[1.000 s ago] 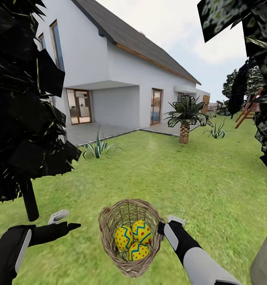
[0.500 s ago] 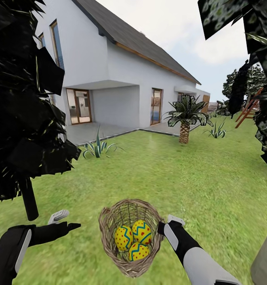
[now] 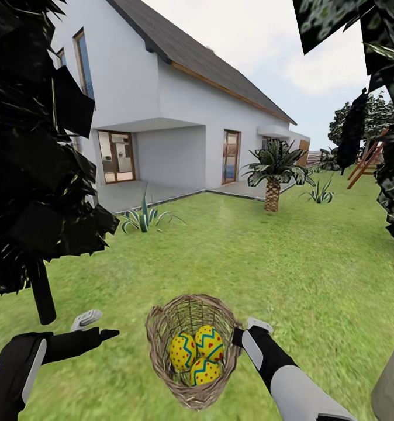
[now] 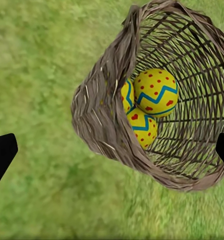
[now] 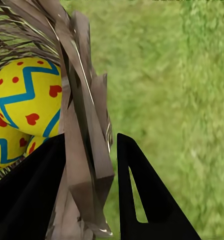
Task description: Take the three Easter eggs out of the wicker basket on the lawn in the garden, then place them on the lawn next to a single tree (choose any tree) so that all three eggs are next to the same tree and none are left in the basket.
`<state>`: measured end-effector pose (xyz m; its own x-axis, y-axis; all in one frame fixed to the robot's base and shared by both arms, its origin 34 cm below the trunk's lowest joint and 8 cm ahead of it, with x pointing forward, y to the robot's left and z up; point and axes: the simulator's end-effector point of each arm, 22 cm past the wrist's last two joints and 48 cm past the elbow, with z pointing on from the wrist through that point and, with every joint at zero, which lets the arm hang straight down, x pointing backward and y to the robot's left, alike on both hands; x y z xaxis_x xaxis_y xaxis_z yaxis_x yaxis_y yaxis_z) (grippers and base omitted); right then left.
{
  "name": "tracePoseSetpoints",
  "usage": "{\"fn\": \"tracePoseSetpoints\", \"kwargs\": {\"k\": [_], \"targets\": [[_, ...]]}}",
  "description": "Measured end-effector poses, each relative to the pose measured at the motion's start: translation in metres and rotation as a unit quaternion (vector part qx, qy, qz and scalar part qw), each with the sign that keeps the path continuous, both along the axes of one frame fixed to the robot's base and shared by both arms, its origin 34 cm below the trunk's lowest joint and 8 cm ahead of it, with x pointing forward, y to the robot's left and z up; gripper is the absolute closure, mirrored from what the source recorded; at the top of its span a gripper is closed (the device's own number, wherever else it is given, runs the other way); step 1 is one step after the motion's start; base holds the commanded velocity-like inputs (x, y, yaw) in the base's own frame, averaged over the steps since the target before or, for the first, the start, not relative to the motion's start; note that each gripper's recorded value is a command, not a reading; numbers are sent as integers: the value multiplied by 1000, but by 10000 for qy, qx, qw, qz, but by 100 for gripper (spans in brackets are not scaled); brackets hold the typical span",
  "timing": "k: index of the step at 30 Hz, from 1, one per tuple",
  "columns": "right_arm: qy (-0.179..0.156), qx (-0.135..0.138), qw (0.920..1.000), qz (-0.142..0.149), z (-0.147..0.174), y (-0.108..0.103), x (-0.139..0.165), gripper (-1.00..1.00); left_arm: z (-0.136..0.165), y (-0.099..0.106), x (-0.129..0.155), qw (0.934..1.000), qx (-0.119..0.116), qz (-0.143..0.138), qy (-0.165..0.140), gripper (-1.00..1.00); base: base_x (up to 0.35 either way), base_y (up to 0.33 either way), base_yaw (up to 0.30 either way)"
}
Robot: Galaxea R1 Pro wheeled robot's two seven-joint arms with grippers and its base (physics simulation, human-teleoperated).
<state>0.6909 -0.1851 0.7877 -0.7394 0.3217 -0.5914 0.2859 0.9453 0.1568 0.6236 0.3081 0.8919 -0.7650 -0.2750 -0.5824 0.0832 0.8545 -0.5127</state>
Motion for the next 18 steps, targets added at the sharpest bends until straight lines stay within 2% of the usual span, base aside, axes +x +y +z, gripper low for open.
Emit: {"fn": "tracePoseSetpoints", "kwargs": {"k": [18], "targets": [[-2, 4, 10000, -1, -26, 0, 2, 100, -25, 0, 2, 10000, 3, 0, -10, -100, 0, 0, 0]]}}
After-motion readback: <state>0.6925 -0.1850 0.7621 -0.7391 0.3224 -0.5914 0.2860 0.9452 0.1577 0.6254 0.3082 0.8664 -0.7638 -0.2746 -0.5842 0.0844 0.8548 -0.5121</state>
